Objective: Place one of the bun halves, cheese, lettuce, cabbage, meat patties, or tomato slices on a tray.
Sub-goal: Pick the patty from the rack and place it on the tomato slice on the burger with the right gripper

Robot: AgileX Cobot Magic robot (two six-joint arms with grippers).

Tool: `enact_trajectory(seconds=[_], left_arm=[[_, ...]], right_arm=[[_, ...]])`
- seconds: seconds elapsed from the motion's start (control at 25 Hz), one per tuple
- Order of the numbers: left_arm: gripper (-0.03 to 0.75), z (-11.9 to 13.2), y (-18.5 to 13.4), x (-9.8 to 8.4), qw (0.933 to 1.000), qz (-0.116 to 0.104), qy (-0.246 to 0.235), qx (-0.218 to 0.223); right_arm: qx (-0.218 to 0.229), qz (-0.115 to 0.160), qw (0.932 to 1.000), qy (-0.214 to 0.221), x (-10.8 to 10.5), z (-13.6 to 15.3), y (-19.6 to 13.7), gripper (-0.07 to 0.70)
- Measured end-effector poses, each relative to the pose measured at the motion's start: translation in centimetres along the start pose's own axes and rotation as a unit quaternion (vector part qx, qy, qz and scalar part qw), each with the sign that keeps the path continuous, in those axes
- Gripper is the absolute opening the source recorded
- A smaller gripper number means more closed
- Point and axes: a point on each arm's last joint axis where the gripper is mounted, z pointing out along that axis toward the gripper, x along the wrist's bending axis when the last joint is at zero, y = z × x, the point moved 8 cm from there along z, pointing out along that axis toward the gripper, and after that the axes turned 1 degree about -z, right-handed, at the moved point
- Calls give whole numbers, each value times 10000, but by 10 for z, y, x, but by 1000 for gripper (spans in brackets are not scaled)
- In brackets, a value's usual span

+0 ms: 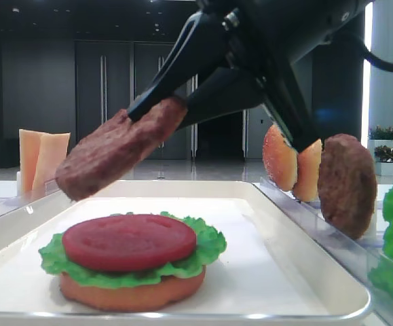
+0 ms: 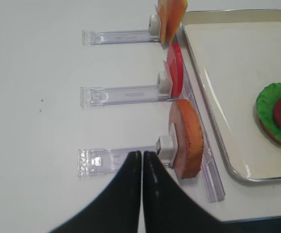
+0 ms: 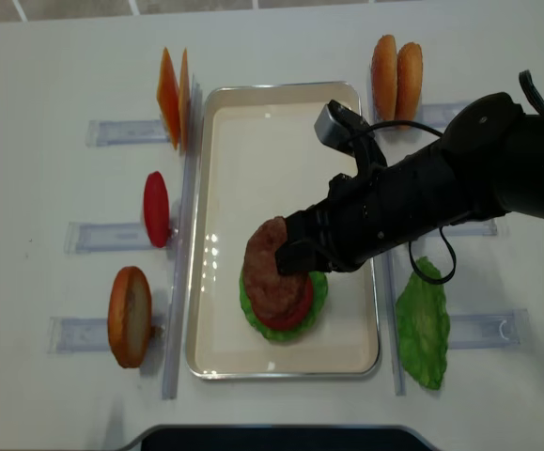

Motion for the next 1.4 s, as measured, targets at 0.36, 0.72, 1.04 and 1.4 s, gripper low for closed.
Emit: enact_trajectory(seconds=[0.36,0.72,1.04,1.4], left_arm=[[0,0,0,0,10000,0,0,0],[0,0,0,0,10000,0,0,0],[0,0,0,0,10000,0,0,0],[0,0,0,0,10000,0,0,0]], right_arm=[[62,23,10000,44,-10,11,-1,125],[190,130,9997,103,-18,21,-5,125],[203,56,9997,124,-19,23,-6,125],[257,-11,9996,84,-21,23,-8,144]])
